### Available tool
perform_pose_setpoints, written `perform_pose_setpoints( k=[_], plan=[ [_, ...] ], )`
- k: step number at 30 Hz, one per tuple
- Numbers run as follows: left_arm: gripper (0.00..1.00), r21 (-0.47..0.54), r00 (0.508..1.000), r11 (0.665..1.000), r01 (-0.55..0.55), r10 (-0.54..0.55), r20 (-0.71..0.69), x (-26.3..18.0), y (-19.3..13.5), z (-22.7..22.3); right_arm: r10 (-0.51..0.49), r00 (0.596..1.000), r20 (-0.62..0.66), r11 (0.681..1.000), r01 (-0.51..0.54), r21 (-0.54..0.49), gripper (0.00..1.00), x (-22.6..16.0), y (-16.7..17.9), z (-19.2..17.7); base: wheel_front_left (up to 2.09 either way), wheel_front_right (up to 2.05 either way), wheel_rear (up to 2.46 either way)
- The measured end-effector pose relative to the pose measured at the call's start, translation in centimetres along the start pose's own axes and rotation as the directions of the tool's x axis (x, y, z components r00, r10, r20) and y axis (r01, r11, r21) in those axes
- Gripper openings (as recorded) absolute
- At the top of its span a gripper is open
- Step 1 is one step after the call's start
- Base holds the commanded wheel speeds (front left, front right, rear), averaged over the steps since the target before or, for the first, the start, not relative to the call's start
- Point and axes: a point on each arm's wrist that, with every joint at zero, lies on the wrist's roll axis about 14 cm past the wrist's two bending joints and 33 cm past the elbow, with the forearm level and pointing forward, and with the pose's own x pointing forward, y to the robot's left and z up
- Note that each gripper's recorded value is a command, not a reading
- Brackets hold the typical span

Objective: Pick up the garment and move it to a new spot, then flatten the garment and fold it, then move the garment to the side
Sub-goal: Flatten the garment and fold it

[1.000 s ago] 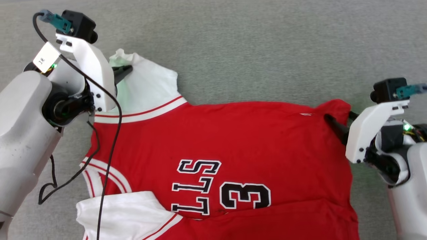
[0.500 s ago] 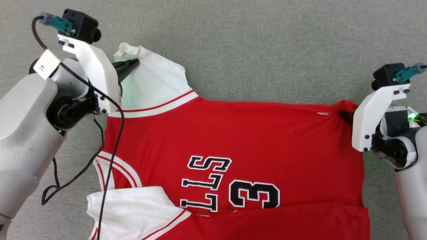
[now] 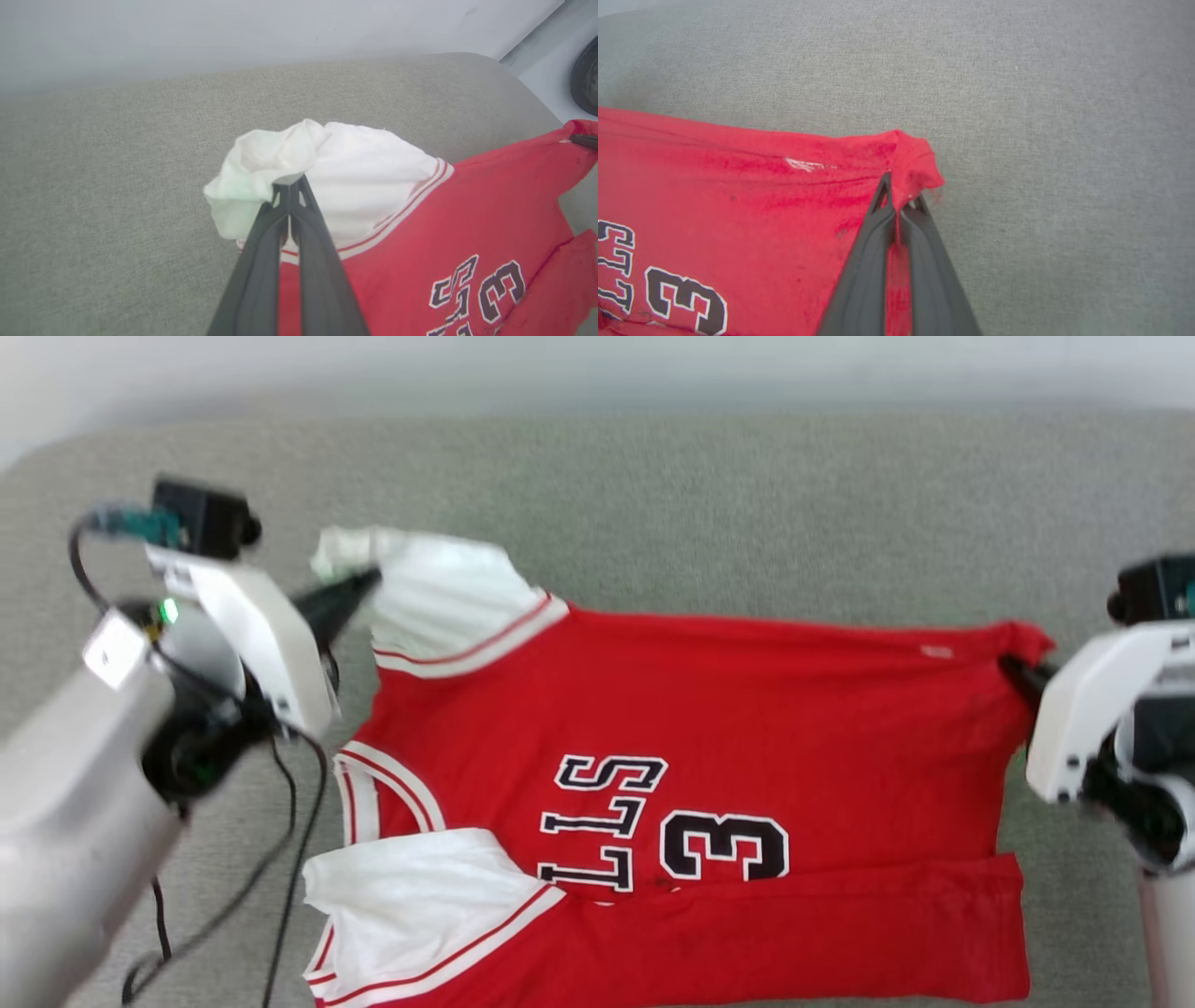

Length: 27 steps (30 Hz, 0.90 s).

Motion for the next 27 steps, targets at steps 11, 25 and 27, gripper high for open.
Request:
perform_pose_setpoints(
  k=[11, 25, 27],
  plan=[
    [0.0, -0.17, 0.995, 0.983, -0.07, 0.056, -0.087, -7.3, -2.4, -9.9, 0.031, 0.997, -0.078, 0.997, -0.025, 0.075, 0.0, -3.3, 1.5, -6.7, 0.0, 0.0, 0.0],
    [1.0, -0.348, 0.984, 0.929, -0.128, 0.075, -0.161, -9.8, -4.9, -17.4, 0.032, 0.991, -0.128, 0.975, -0.003, 0.222, 1.0, -5.0, 1.9, -13.1, 0.0, 0.0, 0.0],
    [1.0, -0.349, 0.989, 0.929, -0.126, 0.087, -0.123, -9.6, -4.9, -16.8, 0.029, 0.995, -0.092, 0.973, -0.007, 0.231, 1.0, -5.3, 2.0, -12.8, 0.0, 0.0, 0.0]
  ],
)
